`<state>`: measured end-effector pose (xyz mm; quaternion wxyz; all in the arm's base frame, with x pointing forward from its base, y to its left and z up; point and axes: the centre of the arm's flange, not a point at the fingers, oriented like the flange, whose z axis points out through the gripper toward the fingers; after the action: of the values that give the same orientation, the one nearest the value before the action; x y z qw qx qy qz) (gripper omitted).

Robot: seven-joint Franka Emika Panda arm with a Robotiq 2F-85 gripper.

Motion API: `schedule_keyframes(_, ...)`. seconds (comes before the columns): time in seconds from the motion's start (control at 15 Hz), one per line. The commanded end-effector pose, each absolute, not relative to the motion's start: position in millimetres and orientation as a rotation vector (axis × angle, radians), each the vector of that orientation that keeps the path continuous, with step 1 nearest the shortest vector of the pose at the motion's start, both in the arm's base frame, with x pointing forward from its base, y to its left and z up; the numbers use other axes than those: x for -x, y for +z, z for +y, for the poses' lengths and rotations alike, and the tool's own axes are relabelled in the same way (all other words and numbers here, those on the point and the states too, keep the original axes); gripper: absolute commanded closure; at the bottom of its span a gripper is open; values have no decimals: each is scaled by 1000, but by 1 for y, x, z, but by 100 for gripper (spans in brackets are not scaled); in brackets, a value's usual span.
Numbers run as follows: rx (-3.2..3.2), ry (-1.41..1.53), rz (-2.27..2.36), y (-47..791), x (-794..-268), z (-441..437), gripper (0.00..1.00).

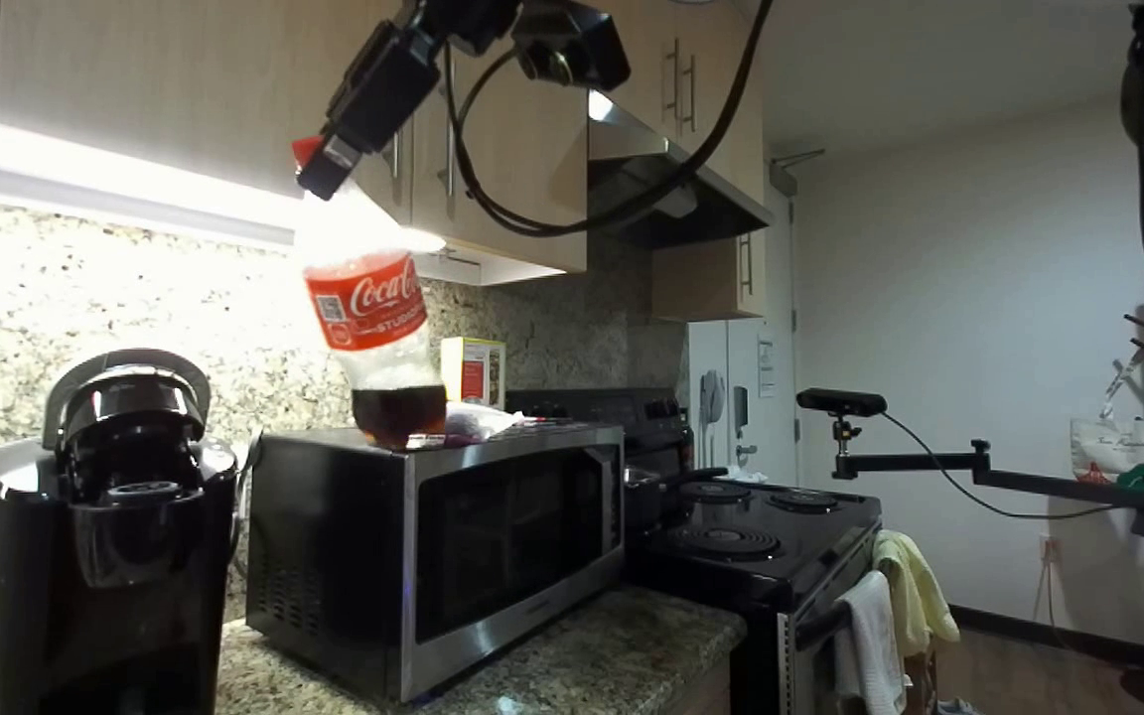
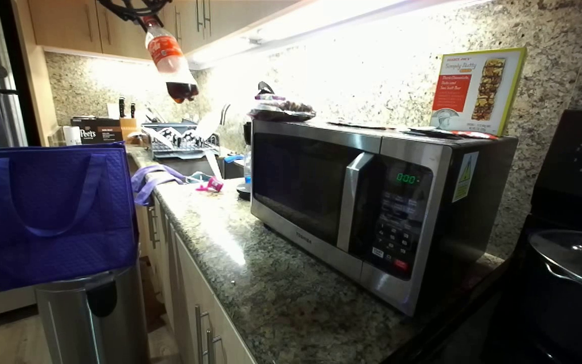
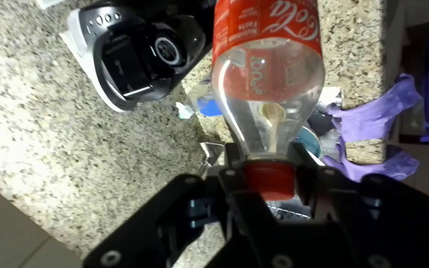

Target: Place the coca-cola bottle in the blue bag

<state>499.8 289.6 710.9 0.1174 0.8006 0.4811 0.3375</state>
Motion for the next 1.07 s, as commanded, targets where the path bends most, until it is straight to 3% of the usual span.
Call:
schedule_keyframes(0.0,-2180,955,1645,690,-461,324,85)
schedule_keyframes(0.07,-2277,954,1539,697,-483,319,85)
schedule_keyframes(0.13,-2272,948,1562,693,-478,328,64)
schedule_keyframes(0.47,-2287,941,1538,691,-485,320,64)
schedule_keyframes(0.53,-2287,941,1538,691,-485,320,85)
schedule_keyframes(1.0,-2053,1056,1783,717,-478,397,85)
